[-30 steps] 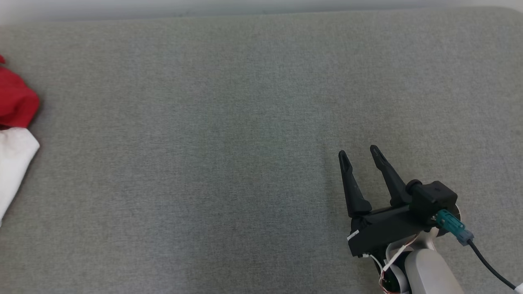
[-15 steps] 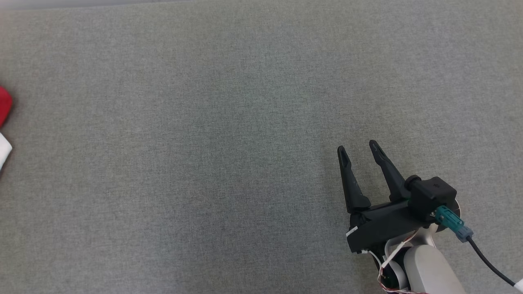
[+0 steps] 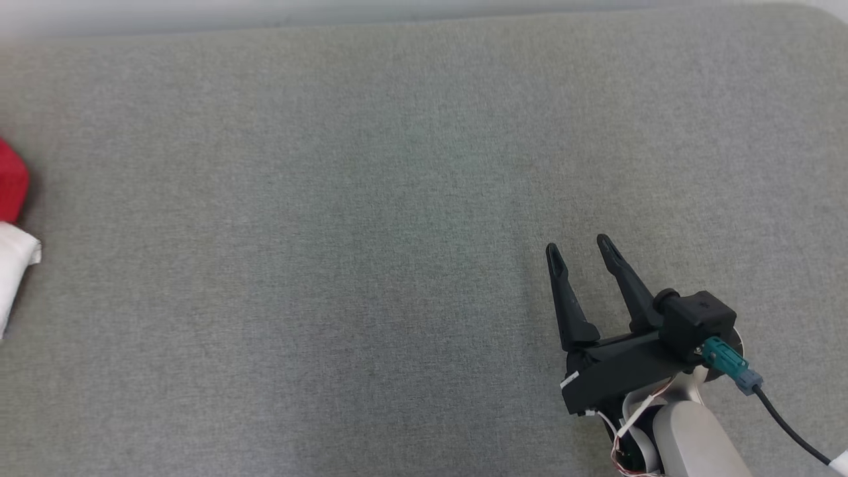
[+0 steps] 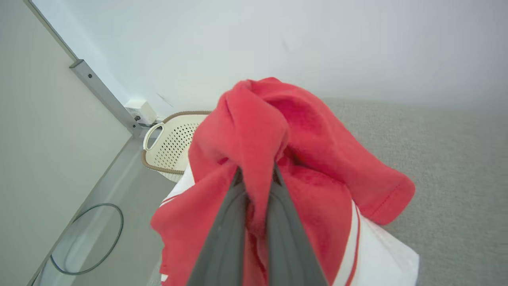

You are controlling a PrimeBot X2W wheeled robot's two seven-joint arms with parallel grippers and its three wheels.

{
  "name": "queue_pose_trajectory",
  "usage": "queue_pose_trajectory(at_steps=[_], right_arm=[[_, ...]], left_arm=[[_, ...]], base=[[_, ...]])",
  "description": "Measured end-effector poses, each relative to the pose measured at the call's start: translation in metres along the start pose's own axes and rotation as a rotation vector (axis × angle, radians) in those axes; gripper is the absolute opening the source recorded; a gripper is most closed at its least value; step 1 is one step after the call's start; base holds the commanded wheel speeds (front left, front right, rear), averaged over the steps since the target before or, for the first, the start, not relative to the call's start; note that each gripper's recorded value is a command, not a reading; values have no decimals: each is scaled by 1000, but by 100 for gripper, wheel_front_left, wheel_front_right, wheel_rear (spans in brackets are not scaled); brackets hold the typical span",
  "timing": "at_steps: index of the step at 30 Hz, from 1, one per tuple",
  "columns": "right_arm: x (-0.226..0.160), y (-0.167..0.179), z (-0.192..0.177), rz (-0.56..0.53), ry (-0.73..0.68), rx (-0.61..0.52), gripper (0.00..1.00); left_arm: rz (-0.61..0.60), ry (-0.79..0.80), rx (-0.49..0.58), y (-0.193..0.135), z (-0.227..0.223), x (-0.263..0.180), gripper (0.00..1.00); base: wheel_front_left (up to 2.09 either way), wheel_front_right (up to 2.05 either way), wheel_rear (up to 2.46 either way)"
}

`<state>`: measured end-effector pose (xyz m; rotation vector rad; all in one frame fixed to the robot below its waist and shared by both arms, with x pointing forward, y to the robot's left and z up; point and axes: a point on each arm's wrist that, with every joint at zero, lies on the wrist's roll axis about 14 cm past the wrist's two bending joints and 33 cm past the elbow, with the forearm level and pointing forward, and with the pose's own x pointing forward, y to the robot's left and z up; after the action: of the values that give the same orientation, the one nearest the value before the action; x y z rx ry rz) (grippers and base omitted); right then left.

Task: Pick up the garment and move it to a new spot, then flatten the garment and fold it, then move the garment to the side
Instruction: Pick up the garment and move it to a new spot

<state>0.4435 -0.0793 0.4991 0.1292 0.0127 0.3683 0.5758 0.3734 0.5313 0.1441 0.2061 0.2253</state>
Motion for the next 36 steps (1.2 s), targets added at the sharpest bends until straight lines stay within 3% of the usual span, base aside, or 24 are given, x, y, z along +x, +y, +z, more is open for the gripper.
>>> queue_pose_trajectory(at_steps=[9, 13, 20, 30, 36], right_arm=[[-8, 16, 17, 28, -46, 22, 100], [-14, 19, 27, 32, -74, 24, 100], [-22, 16, 33, 16, -93, 32, 100], [-36, -5, 33, -55, -101, 35, 100], [-48, -24, 34, -119, -109, 26, 100]], left_arm=[[-61, -340, 51, -11, 122, -25, 0], [-151, -493, 79, -42, 180, -47, 0], [-291, -646, 116, -93, 232, -75, 0], [-593, -766, 125, -213, 248, -135, 0], [-815, -752, 87, -287, 222, -181, 0]], base=[[0, 0, 0], [0, 0, 0], [0, 0, 0], [0, 0, 0], [0, 0, 0]])
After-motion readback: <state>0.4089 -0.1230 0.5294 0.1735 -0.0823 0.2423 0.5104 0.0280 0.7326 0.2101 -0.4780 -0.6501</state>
